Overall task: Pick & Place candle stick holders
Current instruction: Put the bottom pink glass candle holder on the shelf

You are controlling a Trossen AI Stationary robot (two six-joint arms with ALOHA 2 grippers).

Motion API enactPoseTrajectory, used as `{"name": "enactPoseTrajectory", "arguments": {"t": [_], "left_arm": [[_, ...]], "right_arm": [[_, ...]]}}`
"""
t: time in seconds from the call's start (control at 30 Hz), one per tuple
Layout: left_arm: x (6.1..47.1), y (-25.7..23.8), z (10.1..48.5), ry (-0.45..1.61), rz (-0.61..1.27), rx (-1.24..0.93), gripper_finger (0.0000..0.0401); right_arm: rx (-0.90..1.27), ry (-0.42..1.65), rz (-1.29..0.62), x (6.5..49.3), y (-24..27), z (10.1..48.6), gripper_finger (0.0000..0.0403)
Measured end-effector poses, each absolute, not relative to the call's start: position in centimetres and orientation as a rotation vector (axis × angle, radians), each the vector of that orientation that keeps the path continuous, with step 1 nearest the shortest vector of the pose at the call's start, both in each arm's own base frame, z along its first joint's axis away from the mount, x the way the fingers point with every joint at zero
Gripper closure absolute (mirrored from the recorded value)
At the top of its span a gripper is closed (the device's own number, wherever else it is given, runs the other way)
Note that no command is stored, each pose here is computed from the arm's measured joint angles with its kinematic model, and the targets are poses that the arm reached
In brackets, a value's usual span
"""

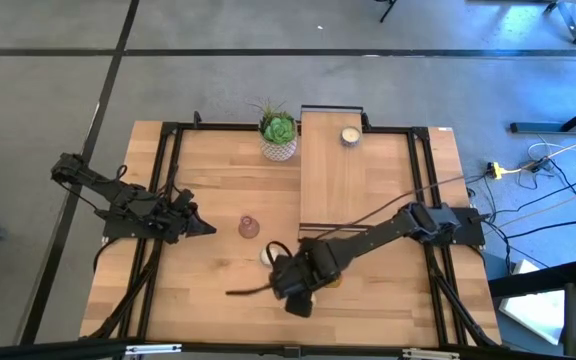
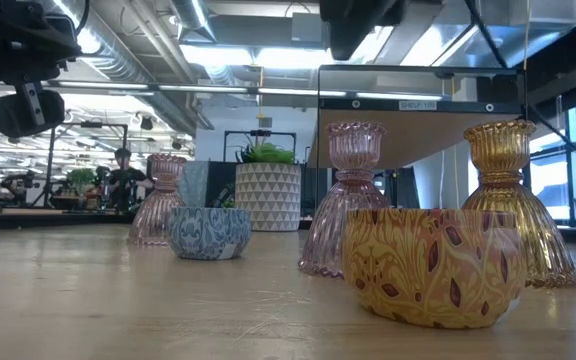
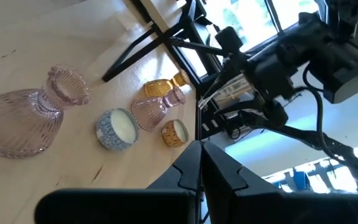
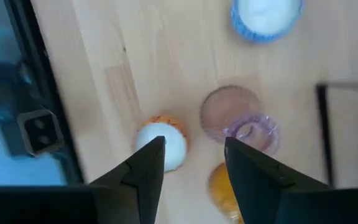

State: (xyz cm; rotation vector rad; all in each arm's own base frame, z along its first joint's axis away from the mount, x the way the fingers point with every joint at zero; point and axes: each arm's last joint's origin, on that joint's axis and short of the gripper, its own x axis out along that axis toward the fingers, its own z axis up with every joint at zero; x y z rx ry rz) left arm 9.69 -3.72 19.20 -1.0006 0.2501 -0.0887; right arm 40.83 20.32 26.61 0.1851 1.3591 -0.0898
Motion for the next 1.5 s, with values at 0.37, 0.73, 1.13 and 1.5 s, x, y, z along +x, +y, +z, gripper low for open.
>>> {"name": "enactPoseTrajectory", "arguments": {"t": [0.37, 0.73, 1.13, 1.5], "left_arm": [[9.7, -3.7, 19.2, 0.244, -0.080, -0.999, 0.0395], [9.7, -3.7, 19.2, 0.242, -0.075, -0.996, 0.0395], [9.7, -3.6, 19.2, 0.233, -0.061, -0.995, 0.0395], [9.7, -3.6, 19.2, 0.227, -0.052, -0.995, 0.0395]], "right_arm": [[0.030, 1.323, -0.087, 40.7, 20.9, 26.1, 0.0231], [0.011, 1.406, -0.099, 41.3, 21.3, 23.3, 0.0231], [-0.002, 1.433, -0.220, 40.9, 20.8, 23.1, 0.0232], [0.086, 1.442, -0.279, 41.2, 20.3, 22.2, 0.0232]]}}
